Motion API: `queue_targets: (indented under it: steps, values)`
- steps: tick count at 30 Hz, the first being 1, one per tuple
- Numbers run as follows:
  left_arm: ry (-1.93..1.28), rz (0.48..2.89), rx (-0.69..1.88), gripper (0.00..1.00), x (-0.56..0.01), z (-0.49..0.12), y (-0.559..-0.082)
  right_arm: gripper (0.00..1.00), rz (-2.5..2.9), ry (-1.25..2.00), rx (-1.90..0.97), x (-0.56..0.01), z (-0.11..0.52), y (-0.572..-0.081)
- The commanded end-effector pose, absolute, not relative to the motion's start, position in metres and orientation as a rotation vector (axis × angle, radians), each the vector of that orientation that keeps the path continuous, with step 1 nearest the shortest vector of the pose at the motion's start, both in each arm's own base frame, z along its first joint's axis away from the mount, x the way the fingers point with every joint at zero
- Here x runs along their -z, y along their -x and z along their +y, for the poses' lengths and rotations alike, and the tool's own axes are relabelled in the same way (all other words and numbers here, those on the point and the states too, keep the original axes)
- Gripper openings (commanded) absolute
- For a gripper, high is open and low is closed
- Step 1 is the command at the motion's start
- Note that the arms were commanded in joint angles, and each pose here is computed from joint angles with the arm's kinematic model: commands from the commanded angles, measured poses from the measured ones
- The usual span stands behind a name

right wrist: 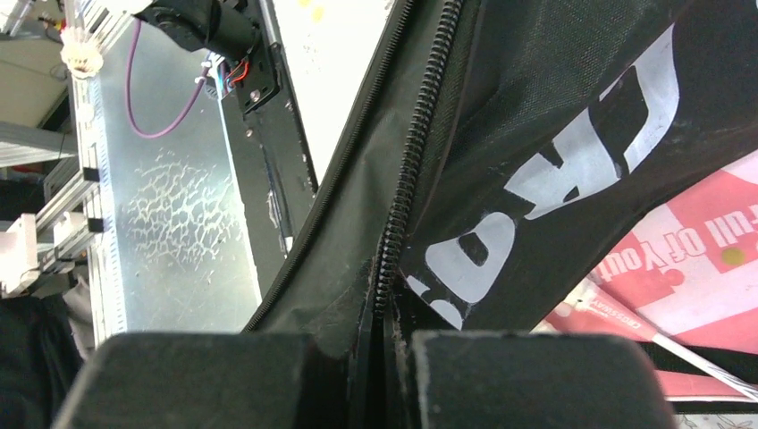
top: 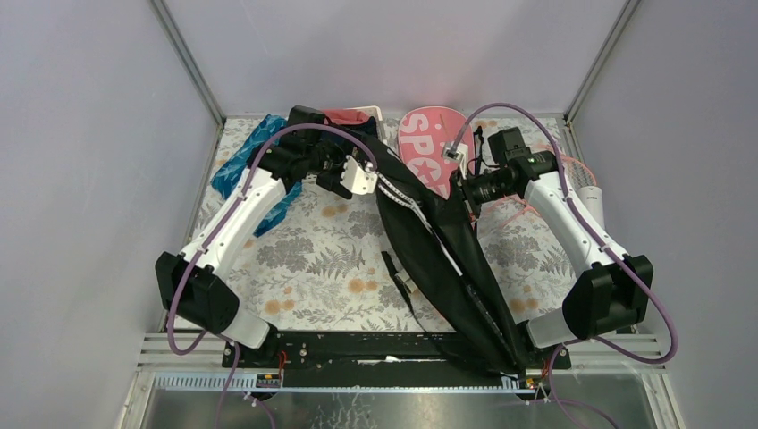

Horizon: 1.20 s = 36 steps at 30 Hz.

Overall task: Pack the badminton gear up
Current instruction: Zip the racket bag at the center of the board.

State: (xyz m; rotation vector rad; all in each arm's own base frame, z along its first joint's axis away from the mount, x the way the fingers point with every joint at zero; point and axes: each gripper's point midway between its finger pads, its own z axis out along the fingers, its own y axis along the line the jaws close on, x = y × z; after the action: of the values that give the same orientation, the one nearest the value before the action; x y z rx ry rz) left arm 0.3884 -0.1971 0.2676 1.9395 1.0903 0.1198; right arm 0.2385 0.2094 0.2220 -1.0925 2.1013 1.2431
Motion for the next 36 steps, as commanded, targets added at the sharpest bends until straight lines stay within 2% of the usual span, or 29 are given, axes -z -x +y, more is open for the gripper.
queue_targets:
  steps: [1,7,12,14,18,23,25,28,36]
  values:
    - [-2.030,1.020,-0.101,0.97,-0.250,-0.199,-0.387,0.00,1.982,1.174,-1.344,-0.245,0.221,-0.220]
    - [-2.103,0.952,-0.061,0.95,-0.227,-0.212,-0.388,0.00,1.980,1.200,-1.344,-0.247,0.227,-0.216]
    - [-2.157,0.949,-0.036,0.86,-0.205,-0.216,-0.384,0.00,1.989,1.217,-1.338,-0.247,0.232,-0.217]
    - [-2.163,0.970,-0.037,0.76,-0.201,-0.213,-0.383,0.00,2.002,1.213,-1.320,-0.246,0.232,-0.221]
    - [-2.158,1.021,-0.030,0.42,-0.196,-0.199,-0.379,0.00,2.034,1.185,-1.275,-0.241,0.232,-0.232]
    - [-2.142,1.085,-0.019,0.14,-0.194,-0.175,-0.374,0.00,2.059,1.142,-1.245,-0.243,0.236,-0.249]
    - [-2.134,1.115,-0.039,0.00,-0.197,-0.159,-0.373,0.00,2.068,1.118,-1.219,-0.246,0.238,-0.259]
    - [-2.128,1.151,-0.084,0.00,-0.204,-0.131,-0.372,0.01,2.078,1.077,-1.176,-0.247,0.241,-0.274]
    - [-2.199,1.291,-0.236,0.00,-0.213,-0.057,-0.364,0.25,2.112,1.040,-1.054,-0.242,0.254,-0.304]
